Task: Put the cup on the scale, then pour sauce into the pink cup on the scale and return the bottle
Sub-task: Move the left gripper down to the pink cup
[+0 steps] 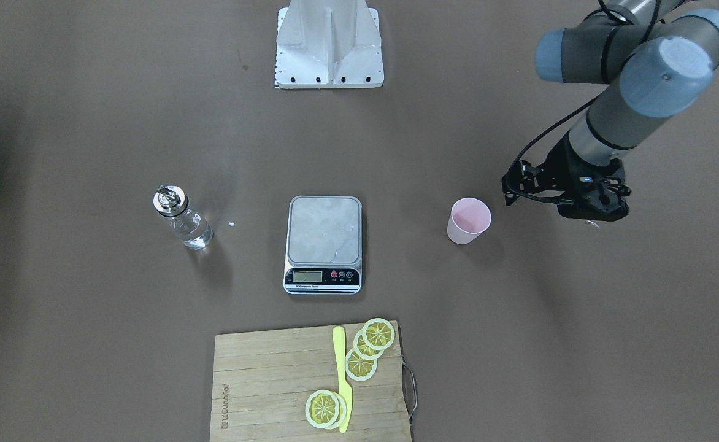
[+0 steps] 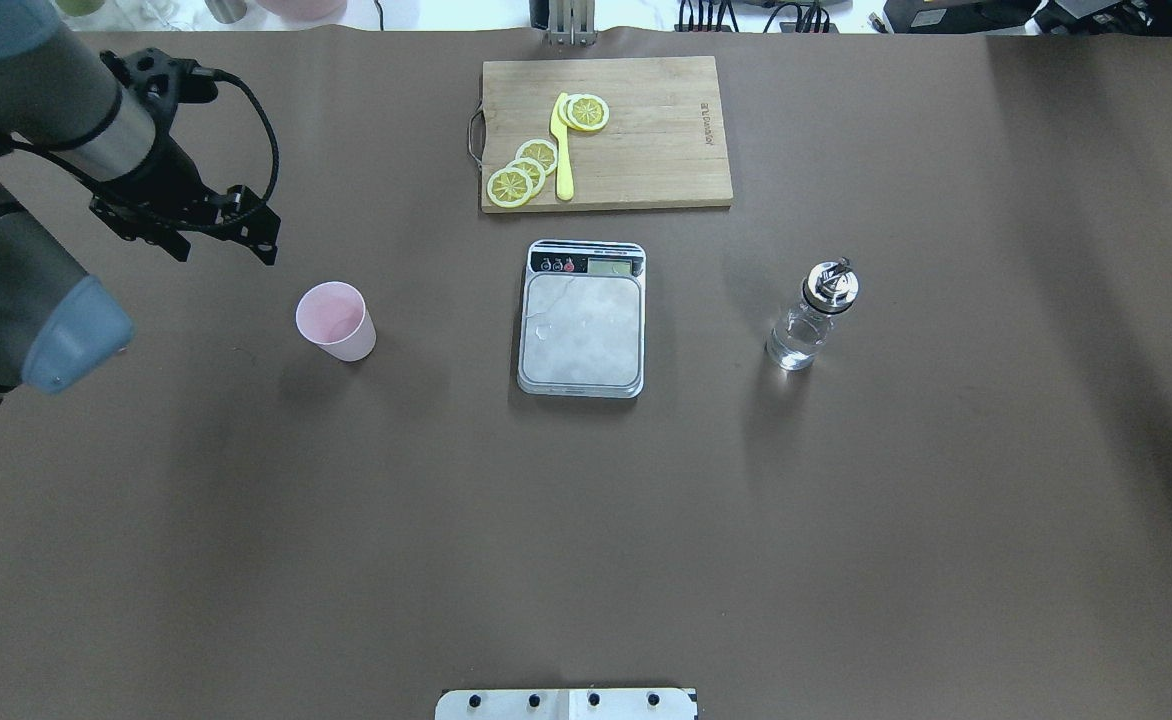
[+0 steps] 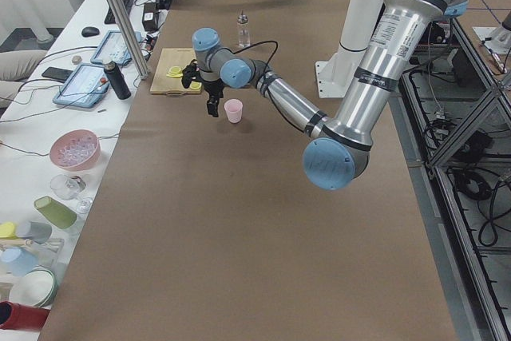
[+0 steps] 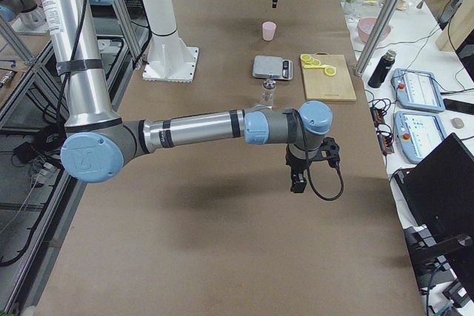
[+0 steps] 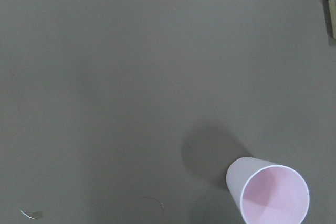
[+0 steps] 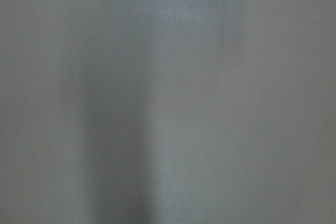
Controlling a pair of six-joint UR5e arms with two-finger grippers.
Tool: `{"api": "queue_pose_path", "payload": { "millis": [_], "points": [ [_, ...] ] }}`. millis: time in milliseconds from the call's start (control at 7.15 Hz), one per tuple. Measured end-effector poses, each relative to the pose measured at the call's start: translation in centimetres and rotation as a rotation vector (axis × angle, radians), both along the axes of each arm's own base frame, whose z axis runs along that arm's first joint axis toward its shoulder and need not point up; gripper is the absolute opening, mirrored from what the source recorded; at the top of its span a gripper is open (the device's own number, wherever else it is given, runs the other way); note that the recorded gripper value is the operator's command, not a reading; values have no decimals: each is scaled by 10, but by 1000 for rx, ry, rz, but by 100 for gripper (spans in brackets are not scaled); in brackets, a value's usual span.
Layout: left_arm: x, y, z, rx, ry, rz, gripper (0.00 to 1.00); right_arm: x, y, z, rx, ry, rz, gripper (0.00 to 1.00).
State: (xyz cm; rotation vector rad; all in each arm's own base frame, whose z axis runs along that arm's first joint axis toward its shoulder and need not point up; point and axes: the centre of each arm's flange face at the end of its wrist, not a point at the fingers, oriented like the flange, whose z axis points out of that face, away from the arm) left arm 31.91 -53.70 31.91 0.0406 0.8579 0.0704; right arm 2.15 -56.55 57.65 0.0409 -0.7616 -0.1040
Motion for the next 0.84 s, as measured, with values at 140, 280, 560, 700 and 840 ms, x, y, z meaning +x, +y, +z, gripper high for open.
{"api": "queue_pose_path", "payload": {
  "millis": [140,280,560,700,840],
  "points": [
    [13,4,-1,-7,-8,2,83,0,1,1,-2,1,1,100],
    [20,4,2,-15,-15,5,76,0,1,2,-3,2,1,100],
    [28,0,10,-36,-26,4,76,0,2,3,-3,2,0,100],
    [33,-3,12,-56,-31,-7,76,-1,2,3,-3,2,0,100],
    [39,-5,11,-76,-32,-19,76,-1,2,2,-3,2,0,100]
  ]
}}
